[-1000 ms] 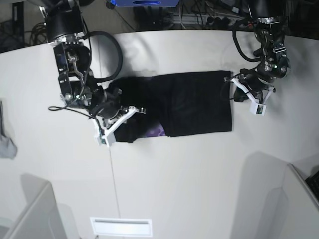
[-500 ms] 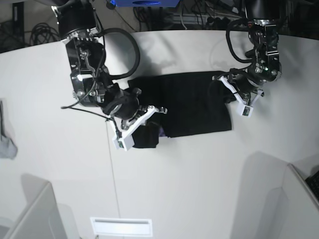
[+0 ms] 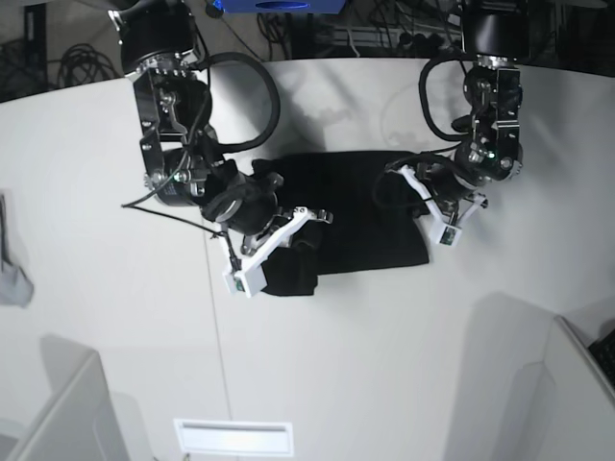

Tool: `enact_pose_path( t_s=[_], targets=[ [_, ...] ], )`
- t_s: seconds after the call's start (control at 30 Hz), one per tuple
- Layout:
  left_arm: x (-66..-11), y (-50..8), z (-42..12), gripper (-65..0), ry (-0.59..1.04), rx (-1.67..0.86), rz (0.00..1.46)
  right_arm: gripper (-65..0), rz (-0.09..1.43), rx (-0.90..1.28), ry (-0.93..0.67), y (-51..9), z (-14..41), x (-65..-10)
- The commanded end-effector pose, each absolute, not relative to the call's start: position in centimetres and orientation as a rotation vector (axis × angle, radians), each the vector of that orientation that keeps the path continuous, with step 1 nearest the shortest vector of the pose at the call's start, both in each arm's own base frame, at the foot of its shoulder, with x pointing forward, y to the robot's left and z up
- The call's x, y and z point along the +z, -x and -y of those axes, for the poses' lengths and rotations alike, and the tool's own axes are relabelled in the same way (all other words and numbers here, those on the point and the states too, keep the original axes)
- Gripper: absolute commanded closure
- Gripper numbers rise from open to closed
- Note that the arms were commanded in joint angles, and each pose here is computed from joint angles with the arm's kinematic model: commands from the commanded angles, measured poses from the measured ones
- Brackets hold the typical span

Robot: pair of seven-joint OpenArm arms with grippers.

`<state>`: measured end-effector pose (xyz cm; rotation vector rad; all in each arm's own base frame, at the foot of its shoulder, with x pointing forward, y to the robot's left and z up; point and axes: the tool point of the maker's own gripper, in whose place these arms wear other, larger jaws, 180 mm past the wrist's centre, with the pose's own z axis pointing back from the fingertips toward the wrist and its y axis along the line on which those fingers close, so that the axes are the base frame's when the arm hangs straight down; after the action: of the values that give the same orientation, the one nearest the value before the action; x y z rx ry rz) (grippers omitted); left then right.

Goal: Fold the T-shirt properly
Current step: 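Lift the strip end with the right gripper and fold it over toward the left gripper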

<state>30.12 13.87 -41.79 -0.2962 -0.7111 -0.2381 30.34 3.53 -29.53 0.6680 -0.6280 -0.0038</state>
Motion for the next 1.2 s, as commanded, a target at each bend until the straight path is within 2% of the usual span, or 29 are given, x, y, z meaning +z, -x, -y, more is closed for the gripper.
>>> enact_pose_path(
  t_s=[0.0,0.37,0.6,0.8,1.17],
  targets=[
    [-40.5,-31.3,-13.9,0.0,0.298,-0.239,0.761,0.0,0.686,0.003,-0.689,-31.3,-3.7,-27.9],
    [-39.2,-31.6,-14.8,0.0,0.272,-0.250,0.794,0.0,0.758,-0.054,-0.688,-33.1,-3.7,-28.1],
    [-39.1,-31.2,-15.6,0.0,0.252,-0.259,0.791,0.0,0.762,0.046,-0.717,-32.1,-7.3,-28.1],
    [-39.2,-29.7,-20.5,0.0,0.182,-0.137,0.796,0.0,0.724,0.024,-0.707,-32.6,-7.9,-29.7],
    [-36.7,-25.7,-29.0,0.0,0.000,-0.020,0.823,0.0,0.715,0.082,-0.758,-32.4,-11.4,-28.5]
  ],
)
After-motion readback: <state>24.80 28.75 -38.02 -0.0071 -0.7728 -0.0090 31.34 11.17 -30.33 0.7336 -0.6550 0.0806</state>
